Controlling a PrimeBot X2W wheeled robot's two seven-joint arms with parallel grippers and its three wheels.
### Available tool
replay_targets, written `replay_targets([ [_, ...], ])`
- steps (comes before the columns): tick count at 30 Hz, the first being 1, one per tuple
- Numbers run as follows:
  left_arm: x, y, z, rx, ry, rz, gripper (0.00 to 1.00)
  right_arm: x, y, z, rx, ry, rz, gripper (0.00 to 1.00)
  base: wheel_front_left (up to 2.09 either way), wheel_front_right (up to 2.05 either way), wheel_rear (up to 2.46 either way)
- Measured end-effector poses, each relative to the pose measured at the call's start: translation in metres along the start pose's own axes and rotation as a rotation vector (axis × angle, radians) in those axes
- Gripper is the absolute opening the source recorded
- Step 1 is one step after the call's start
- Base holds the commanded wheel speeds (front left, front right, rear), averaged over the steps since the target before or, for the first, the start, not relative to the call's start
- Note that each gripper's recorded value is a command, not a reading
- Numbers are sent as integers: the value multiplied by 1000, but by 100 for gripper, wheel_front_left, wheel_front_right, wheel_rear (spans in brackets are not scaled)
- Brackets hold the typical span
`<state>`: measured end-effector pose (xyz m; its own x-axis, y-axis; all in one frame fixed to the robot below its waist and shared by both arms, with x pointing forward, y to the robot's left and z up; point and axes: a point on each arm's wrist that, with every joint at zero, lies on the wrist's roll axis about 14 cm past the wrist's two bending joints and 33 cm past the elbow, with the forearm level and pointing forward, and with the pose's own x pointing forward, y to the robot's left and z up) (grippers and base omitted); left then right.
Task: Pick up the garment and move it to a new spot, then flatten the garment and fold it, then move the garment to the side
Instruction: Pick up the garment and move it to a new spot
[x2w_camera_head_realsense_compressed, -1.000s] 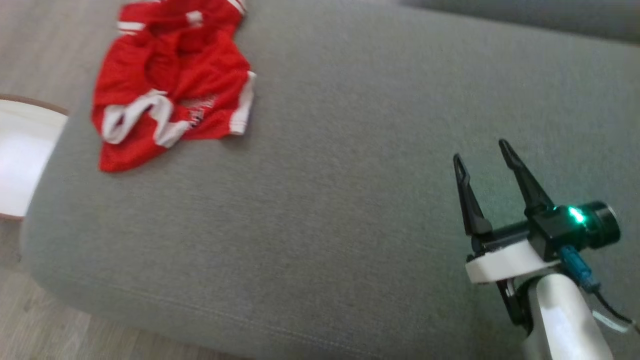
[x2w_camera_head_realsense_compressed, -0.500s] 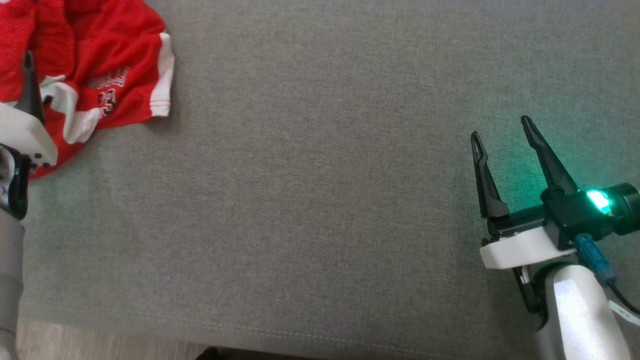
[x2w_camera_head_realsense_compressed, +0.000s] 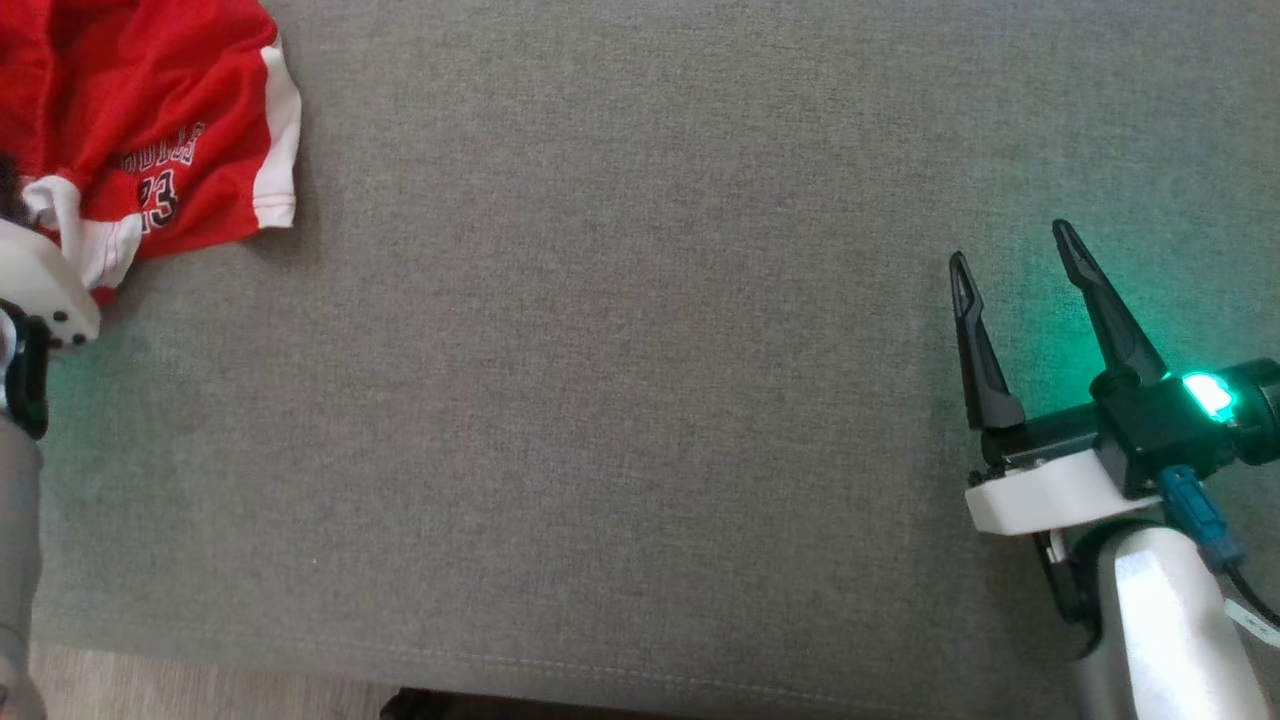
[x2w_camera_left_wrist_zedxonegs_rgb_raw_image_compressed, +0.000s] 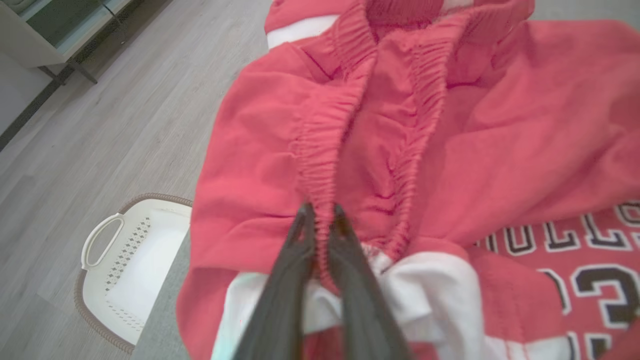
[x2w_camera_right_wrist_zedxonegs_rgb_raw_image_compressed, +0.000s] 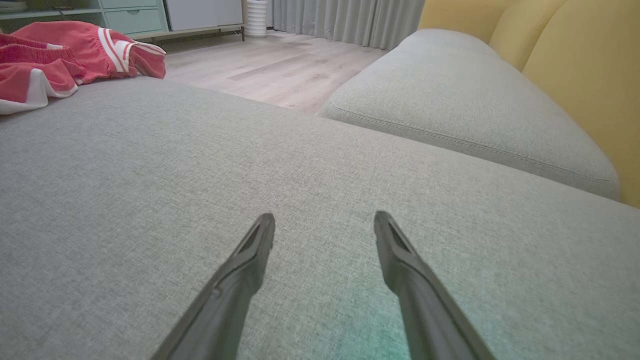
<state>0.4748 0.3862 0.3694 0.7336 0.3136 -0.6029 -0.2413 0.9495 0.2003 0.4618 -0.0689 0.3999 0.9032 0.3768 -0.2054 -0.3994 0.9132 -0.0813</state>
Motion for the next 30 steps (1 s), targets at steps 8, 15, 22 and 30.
replay_targets([
  [8, -15, 16, 29, 54, -110, 28, 0, -8, 1, 11, 27, -34, -4, 100, 0, 0, 0],
  [15, -49, 48, 102, 193, -286, 78, 0, -24, -3, 28, 43, -85, -25, 100, 0, 0, 0],
  [22, -117, 51, 200, 335, -546, 82, 0, -63, -17, 42, 57, -122, -97, 100, 0, 0, 0],
  [30, -202, -31, 279, 445, -823, -86, 0, -123, -39, 51, 88, -172, -220, 100, 0, 0, 0],
])
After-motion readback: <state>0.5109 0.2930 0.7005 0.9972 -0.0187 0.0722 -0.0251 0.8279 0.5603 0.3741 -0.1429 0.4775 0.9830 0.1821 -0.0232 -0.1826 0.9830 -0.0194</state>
